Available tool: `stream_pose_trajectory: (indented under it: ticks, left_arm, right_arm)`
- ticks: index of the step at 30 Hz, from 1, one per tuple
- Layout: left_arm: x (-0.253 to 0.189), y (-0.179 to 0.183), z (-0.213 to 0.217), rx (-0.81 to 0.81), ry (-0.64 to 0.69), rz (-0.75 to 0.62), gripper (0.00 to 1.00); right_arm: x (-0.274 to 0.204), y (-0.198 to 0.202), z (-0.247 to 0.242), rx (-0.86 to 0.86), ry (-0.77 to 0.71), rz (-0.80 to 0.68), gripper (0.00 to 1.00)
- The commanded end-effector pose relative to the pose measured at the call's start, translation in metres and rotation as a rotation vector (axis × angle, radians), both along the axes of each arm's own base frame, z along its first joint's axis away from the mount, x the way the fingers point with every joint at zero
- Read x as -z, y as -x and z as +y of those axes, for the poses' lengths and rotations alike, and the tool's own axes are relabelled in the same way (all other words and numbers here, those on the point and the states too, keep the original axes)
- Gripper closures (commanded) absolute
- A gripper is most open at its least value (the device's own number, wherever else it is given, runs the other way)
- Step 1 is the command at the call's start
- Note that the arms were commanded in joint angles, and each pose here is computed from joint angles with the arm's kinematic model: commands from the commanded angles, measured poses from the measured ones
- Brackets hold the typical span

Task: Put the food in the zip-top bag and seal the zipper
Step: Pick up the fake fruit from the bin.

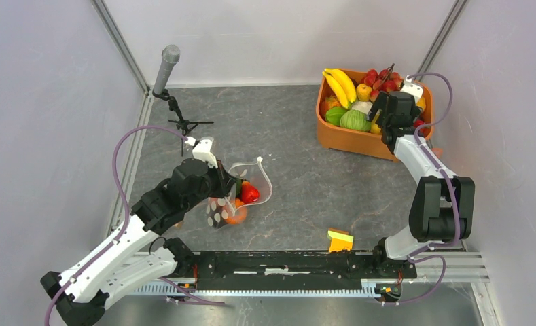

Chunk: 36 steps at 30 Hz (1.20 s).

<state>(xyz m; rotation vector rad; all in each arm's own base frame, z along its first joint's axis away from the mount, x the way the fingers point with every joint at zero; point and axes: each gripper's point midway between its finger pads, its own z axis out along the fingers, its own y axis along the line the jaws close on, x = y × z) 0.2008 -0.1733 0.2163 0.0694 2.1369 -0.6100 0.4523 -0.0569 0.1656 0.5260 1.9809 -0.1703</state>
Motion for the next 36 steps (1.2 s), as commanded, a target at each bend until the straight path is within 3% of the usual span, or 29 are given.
stream_pose_trajectory:
  ticks: [1, 9, 16, 21, 24, 31, 36]
  left_arm:
    - [-0.002, -0.005, -0.001, 0.000, -0.008, -0.017, 0.97]
    - [-0.002, -0.004, -0.002, 0.004, -0.003, -0.014, 0.97]
    - [-0.002, -0.003, 0.000, 0.000, -0.004, -0.017, 0.97]
    - [-0.002, -0.003, 0.000, -0.001, 0.000, -0.016, 0.97]
    - [-0.002, -0.002, 0.000, 0.000, -0.002, -0.015, 0.97]
    - [-0.002, -0.001, -0.001, 0.005, 0.003, -0.012, 0.97]
    - [-0.002, 0.000, 0.002, -0.006, 0.005, -0.011, 0.97]
  right_arm:
    - [0.005, 0.011, -0.007, 0.078, -0.044, 0.012, 0.05]
    - [0.015, 0.002, 0.011, 0.037, -0.174, -0.030, 0.12]
    - [0.002, 0.003, 0.011, 0.041, -0.253, -0.137, 0.44]
    - [-0.018, 0.010, 0.006, 0.039, -0.263, -0.211, 0.53]
    - [-0.038, 0.015, 0.007, 0.010, -0.261, -0.291, 0.63]
    - [-0.077, 0.032, -0.009, 0.031, -0.214, -0.406, 0.62]
    - [-0.098, 0.036, -0.001, -0.121, -0.306, -0.467, 0.65]
